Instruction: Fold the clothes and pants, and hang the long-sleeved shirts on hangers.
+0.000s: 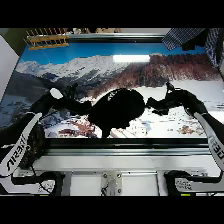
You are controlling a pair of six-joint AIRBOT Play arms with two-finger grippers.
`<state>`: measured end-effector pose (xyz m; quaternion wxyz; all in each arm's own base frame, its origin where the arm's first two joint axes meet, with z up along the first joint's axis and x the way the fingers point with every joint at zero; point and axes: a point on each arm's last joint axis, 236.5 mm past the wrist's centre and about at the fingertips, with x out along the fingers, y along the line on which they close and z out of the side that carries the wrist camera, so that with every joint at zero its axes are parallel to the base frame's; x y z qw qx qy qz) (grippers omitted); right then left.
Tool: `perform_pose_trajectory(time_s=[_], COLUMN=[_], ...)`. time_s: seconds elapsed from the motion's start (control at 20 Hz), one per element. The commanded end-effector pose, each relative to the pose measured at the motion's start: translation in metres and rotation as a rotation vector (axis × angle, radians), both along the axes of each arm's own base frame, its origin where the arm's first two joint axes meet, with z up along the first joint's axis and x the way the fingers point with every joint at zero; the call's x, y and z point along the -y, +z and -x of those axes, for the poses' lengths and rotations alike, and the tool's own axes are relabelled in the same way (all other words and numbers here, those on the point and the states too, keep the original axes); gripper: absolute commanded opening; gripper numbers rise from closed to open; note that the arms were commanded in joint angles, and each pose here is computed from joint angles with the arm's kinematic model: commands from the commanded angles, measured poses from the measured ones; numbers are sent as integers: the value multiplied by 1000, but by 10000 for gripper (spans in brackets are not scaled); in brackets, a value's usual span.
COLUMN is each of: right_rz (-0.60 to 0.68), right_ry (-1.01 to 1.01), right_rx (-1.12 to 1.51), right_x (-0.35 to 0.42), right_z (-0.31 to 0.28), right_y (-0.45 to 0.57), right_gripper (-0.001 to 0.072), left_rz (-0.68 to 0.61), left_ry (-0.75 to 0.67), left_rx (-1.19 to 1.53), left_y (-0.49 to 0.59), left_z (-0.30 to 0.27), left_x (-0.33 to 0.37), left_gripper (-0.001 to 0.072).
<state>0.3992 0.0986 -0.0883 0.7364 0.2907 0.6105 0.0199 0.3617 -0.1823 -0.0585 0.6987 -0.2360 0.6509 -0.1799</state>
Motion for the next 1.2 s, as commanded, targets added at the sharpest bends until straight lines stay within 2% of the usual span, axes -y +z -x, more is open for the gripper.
perform_pose_trajectory(time_s=[0.0,0.05,0.2,0.25,0.3,0.35,0.5,0.65,0.75,0.8,0.9,1.05,1.15], right_rz=[-5,1,18,31,42,50,114,295,378,409,412,391,367], right_ry=[11,17,11,18,28,50,183,226,185,146,85,4,-34], right_rx=[30,48,93,99,100,102,266,602,834,1008,1231,1444,1522], right_x=[-31,-36,-36,-34,-32,-32,-20,23,42,48,49,52,54], right_z=[-12,-15,-24,-25,-24,-23,-43,-69,-53,-24,36,118,154], right_y=[-25,-26,-24,-25,-26,-24,35,199,319,399,495,569,591], right_gripper=[474,439,439,377,166,21,16,15,16,15,16,15,15], left_rz=[3,3,4,4,4,5,29,70,83,100,142,227,288], left_ry=[7,8,7,5,4,3,57,81,84,94,93,98,122], left_rx=[20,20,19,16,14,19,152,531,797,1010,1276,1538,1641], left_y=[7,7,7,7,7,9,67,237,350,433,529,611,638], left_z=[-3,-3,-2,-1,-1,-1,-31,-60,-43,-13,49,136,173], left_x=[-2,-2,-2,-2,-2,-2,-17,-39,-43,-44,-39,-37,-41], left_gripper=[13,13,13,13,13,12,11,11,11,11,11,11,11])
